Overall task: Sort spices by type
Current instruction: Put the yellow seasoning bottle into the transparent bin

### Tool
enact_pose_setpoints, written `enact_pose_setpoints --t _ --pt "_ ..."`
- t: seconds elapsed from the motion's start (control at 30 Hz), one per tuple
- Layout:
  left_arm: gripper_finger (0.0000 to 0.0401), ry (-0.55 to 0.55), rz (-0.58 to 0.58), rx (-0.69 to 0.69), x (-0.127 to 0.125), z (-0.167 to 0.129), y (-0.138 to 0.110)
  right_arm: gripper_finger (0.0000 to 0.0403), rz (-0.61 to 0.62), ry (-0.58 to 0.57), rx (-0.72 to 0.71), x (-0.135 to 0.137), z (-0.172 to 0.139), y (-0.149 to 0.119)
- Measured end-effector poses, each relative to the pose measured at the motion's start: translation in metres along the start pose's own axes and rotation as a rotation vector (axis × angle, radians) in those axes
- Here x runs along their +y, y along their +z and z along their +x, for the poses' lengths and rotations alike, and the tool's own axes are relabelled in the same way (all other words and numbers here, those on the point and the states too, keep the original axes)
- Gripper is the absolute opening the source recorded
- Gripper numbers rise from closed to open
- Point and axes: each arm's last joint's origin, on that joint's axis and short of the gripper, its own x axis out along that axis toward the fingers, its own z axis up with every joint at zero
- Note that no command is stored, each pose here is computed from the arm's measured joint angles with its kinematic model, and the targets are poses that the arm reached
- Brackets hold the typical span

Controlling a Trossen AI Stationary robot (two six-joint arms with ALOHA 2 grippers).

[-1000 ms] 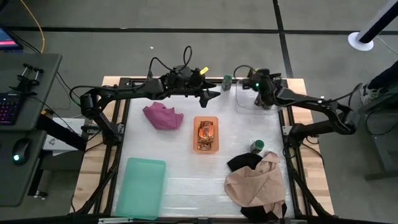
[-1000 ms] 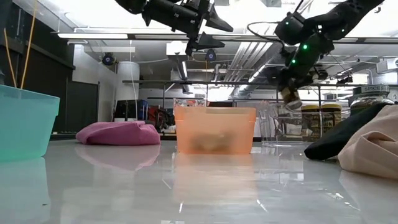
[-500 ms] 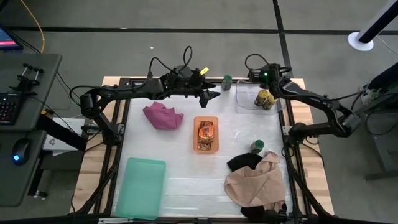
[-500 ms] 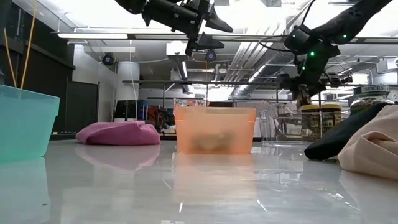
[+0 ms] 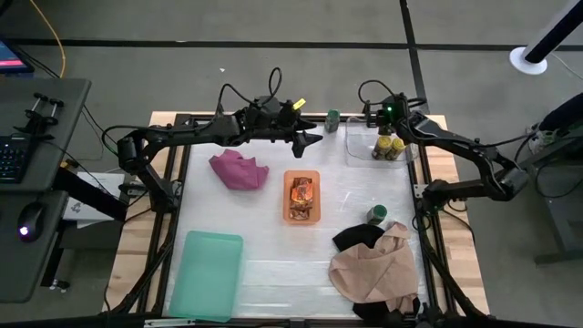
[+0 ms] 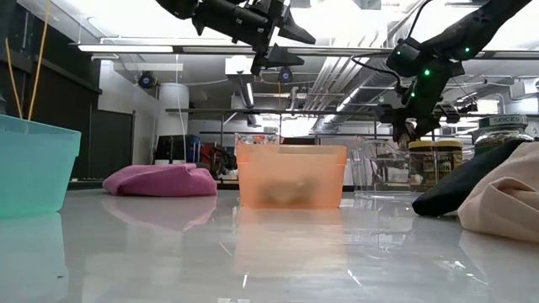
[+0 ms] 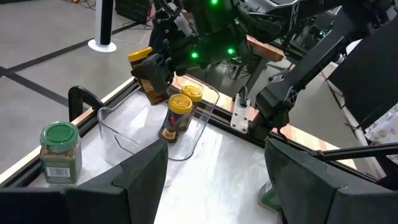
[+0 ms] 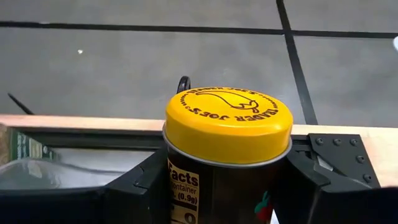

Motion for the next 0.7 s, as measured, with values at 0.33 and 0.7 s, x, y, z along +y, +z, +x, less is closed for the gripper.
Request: enact_pose_setpoints --t 0.33,0.7 --pt "0.0255 0.000 0.001 0.000 0.000 0.000 0.000 0.0194 -0.014 0.017 -0.030 0.001 -0.005 0.009" --pt "0.0255 0.027 0.012 0.098 0.003 -0.001 -0.010 0.0194 0.100 0.198 -0.110 0.027 -0.017 0.010"
